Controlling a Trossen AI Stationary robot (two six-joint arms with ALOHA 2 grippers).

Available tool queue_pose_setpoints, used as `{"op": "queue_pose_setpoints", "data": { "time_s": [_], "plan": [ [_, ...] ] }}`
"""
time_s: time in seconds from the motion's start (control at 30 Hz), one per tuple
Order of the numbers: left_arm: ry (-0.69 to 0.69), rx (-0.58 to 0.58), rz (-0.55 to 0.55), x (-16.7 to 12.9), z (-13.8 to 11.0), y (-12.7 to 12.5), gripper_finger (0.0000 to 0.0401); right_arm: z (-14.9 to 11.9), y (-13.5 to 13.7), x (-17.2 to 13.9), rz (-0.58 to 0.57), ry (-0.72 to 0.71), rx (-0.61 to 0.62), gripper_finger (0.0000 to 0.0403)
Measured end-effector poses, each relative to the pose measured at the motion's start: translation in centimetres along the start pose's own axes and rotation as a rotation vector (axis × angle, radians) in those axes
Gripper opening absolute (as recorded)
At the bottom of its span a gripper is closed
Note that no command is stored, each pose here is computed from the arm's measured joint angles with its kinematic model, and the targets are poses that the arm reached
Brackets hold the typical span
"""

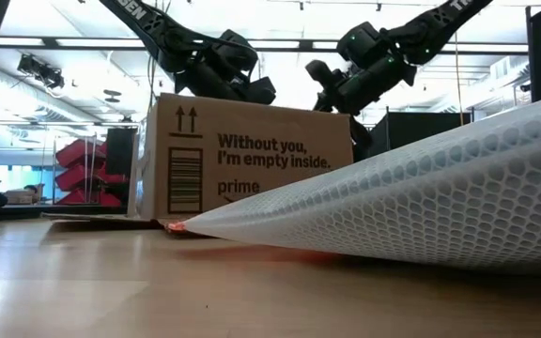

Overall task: Unpack boxes
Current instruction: Break down the cardboard box until it is fully flat

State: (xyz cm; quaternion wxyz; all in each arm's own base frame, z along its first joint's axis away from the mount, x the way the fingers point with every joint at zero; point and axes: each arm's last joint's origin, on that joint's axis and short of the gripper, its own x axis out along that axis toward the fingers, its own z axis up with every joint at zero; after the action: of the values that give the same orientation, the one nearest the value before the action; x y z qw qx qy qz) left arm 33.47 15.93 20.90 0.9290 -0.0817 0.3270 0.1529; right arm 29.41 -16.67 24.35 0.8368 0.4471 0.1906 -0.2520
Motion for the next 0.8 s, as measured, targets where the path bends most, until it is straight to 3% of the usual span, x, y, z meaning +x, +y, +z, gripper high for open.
{"op": "queue_pose_setpoints", "data": {
  "time_s": [0.23,0.33,0.5,0.67,0.8],
  "plan": [
    [0.0,-0.003,0.006,0.0,0.0,0.1,0.0208,0.4,-0.5,-0.2,0.024,0.044,0.156,0.004],
    [-0.01,0.001,0.006,-0.7,0.4,0.0,0.0206,0.4,-0.6,-0.2,0.028,0.05,0.16,0.004],
    [-0.079,0.028,0.065,-4.5,2.9,0.1,0.0194,0.1,-1.0,-0.4,0.012,0.099,0.164,0.004],
    [-0.198,0.069,0.056,-9.8,4.8,-0.7,0.0182,0.1,-1.0,-0.4,0.01,0.102,0.151,0.004],
    [-0.183,0.076,0.019,-8.6,4.7,-3.4,0.0176,0.0,-1.0,-0.5,0.022,0.12,0.143,0.004]
  ]
}}
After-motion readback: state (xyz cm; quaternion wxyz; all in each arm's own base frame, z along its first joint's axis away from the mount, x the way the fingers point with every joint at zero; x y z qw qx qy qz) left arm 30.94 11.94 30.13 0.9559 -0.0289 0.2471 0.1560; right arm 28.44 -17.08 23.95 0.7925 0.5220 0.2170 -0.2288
